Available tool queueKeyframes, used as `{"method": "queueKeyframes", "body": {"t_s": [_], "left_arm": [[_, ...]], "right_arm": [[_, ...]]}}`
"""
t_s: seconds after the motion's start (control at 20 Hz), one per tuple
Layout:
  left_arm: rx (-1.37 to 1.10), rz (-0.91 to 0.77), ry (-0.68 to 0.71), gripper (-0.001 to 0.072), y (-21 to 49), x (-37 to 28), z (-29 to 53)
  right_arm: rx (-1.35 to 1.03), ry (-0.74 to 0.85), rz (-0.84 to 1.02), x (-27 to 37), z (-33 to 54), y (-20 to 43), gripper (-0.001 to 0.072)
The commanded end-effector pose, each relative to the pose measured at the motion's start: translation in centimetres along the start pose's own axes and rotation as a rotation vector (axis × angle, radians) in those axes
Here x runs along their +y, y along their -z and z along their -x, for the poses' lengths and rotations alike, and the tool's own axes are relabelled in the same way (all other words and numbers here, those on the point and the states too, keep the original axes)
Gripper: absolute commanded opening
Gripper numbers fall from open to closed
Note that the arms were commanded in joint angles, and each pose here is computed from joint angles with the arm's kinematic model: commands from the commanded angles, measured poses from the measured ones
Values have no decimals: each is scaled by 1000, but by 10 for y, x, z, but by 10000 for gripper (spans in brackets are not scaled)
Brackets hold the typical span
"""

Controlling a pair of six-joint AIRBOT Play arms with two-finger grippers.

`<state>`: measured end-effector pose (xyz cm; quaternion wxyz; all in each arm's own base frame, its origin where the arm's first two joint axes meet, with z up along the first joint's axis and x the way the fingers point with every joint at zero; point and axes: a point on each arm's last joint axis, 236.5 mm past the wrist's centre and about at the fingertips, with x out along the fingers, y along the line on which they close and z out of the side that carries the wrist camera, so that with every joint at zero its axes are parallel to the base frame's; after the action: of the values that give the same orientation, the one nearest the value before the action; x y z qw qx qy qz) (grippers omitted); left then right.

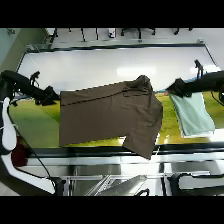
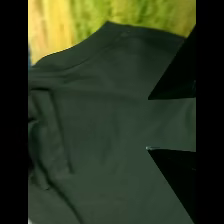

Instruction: Fold the shirts.

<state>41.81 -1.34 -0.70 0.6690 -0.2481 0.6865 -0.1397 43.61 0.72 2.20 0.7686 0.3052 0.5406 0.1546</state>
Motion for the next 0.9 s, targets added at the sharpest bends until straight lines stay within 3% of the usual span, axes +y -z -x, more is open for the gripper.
{"method": "queueKeyframes", "body": {"t_s": [0.0, 0.2, 0.4, 0.6, 0.85], "left_arm": [[75, 44, -30, 390, 86, 23, -26], [57, 176, -91, 392, 168, 70, -60], [4, 272, -93, 392, 198, 93, -73], [-45, 318, -86, 392, 189, 104, -74], [-34, 319, 30, 391, 149, 76, -98]], "right_arm": [[134, 16, -50, -35, 7, 77, 363], [158, 6, -196, -72, 4, 125, 364], [131, 36, -225, -86, -6, 129, 364], [134, 35, -224, -85, -6, 130, 364], [161, 26, -222, -82, -14, 135, 364]]}}
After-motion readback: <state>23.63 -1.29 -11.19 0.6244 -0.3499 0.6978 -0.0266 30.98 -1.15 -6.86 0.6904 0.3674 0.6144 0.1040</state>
